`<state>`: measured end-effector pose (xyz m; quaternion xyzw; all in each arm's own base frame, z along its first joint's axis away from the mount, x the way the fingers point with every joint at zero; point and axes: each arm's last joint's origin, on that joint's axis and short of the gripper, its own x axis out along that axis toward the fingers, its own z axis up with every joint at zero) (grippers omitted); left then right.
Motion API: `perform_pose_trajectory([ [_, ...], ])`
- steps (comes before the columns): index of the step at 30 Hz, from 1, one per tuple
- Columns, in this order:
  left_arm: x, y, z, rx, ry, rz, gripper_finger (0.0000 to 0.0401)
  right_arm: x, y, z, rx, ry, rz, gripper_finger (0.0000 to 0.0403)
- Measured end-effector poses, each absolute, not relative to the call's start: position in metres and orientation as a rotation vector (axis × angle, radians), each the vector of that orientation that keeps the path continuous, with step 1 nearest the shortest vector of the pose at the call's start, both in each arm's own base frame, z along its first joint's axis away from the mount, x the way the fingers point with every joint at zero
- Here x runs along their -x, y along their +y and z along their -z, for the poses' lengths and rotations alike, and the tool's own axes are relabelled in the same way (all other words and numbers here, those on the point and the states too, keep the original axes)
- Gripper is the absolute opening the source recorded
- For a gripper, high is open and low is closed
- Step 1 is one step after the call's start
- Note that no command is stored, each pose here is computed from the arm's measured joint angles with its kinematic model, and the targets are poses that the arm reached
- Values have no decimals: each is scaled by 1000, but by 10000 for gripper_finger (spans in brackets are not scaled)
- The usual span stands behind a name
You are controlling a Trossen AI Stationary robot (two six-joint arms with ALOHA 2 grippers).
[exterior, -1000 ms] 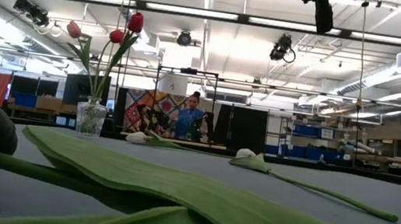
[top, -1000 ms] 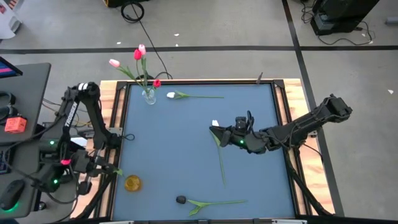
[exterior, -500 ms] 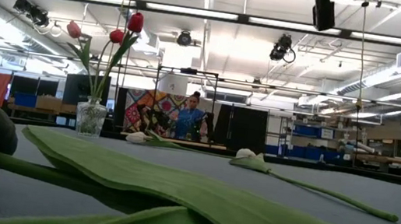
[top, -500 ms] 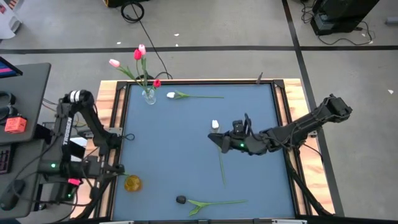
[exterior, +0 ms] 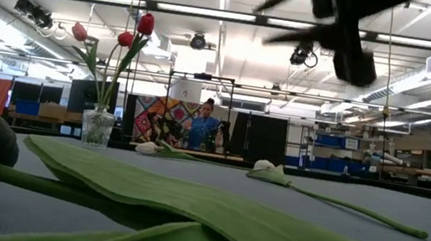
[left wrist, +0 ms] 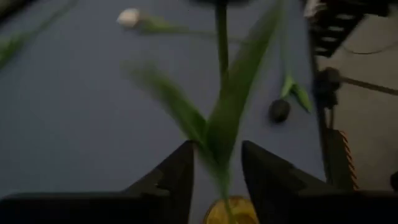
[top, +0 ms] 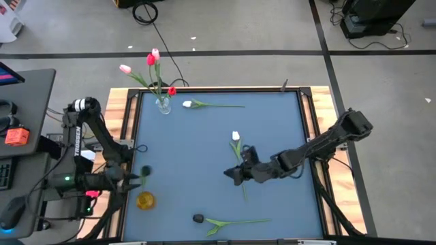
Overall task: Sort flowers into vase by color
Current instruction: Put the top black tulip into the yellow vase, then put the top white tulip into the yellow vase
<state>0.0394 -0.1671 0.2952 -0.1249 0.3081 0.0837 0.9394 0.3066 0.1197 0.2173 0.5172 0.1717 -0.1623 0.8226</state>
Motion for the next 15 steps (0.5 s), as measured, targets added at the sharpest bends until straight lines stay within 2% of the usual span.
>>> perform_pose_trajectory([
  [4, -44, -156, -297, 340, 757, -268, 198, -313, 124, -191, -1120, 474, 375, 156],
  [8, -46, -149, -299, 366, 843, -290, 243, -314, 124, -174, -1160, 470, 485, 154],
  [11, -46, -144, -302, 403, 860, -289, 260, -311, 120, -172, -1168, 432, 572, 154],
  [15, -44, -136, -307, 444, 865, -280, 261, -307, 111, -176, -1125, 411, 646, 153],
])
